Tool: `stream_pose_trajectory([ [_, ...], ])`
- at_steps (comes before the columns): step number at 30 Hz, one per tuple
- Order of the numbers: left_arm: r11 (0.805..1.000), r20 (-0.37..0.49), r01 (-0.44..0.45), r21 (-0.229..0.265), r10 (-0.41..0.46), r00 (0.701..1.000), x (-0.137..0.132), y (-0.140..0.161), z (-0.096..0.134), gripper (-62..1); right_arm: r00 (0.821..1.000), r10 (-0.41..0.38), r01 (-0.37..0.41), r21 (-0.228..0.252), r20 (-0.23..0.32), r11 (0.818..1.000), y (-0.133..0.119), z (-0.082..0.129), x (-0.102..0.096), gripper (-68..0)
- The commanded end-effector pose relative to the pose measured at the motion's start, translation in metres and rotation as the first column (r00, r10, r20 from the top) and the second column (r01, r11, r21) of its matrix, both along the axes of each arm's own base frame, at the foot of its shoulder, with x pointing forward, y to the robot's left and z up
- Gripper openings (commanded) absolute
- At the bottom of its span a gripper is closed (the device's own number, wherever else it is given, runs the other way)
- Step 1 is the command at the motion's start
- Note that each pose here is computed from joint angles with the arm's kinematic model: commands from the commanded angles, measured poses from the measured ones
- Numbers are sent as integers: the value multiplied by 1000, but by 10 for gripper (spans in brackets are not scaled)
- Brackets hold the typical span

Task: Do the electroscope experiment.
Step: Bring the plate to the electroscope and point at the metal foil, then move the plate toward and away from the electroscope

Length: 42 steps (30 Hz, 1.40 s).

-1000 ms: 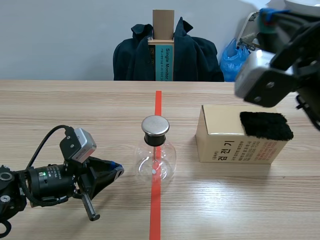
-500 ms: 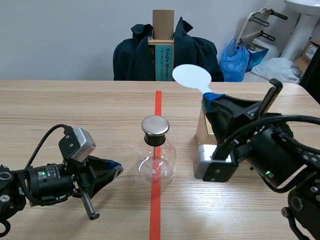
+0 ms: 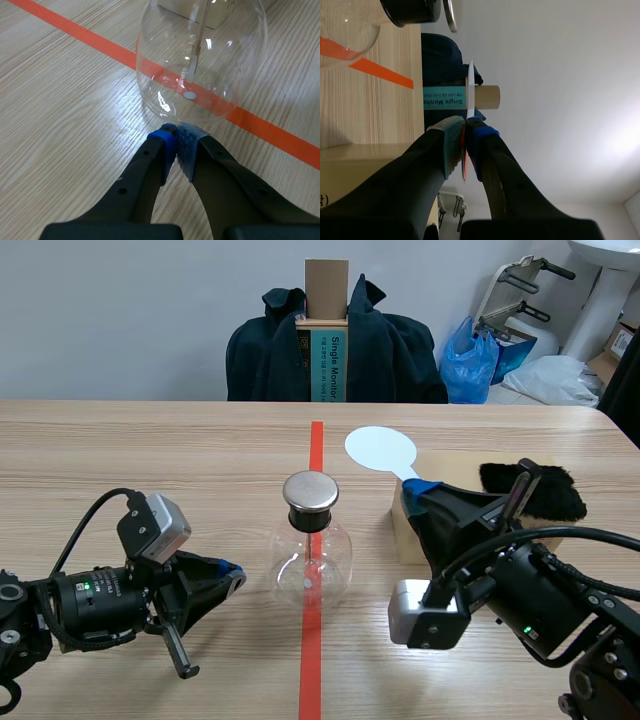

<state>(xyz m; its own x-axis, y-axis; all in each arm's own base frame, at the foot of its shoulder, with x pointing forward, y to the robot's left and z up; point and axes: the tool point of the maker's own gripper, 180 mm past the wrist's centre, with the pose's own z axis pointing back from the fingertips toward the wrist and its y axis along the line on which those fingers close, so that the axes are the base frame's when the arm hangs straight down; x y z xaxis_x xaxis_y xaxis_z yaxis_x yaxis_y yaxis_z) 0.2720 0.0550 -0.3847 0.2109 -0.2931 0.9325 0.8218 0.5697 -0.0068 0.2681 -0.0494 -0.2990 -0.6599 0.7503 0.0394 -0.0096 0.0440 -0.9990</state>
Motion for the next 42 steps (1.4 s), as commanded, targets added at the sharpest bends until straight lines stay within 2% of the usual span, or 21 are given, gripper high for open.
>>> stream_pose_trajectory([
  [1, 999, 31, -4, -38, 6, 1000, 6, -5, 12, -592, 999, 2, -2, -1, 49, 1000, -2, 12, 6, -669],
  [5, 999, 32, -5, -38, 6, 999, 6, -5, 12, -592, 996, 43, -43, -3, 82, 999, 3, 16, 1, -669],
  [10, 999, 32, -5, -38, 6, 999, 6, -5, 12, -592, 990, 114, -114, -9, 87, 993, 12, 16, -8, -669],
  [19, 999, 32, -5, -38, 6, 999, 6, -5, 12, -592, 964, 249, -248, -20, 90, 969, 28, 15, -28, -669],
  [25, 999, 32, -5, -38, 6, 999, 6, -5, 12, -592, 950, 298, -297, -24, 91, 955, 33, 15, -35, -669],
  [32, 999, 32, -5, -38, 6, 999, 6, -5, 12, -592, 941, 327, -325, -32, 89, 945, 35, 14, -40, -669],
  [37, 999, 32, -5, -38, 6, 999, 6, -5, 12, -592, 941, 327, -326, -33, 88, 945, 35, 14, -40, -669],
  [42, 999, 32, -5, -38, 6, 999, 6, -5, 12, -592, 959, 270, -269, -27, 84, 963, 30, 14, -31, -669],
])
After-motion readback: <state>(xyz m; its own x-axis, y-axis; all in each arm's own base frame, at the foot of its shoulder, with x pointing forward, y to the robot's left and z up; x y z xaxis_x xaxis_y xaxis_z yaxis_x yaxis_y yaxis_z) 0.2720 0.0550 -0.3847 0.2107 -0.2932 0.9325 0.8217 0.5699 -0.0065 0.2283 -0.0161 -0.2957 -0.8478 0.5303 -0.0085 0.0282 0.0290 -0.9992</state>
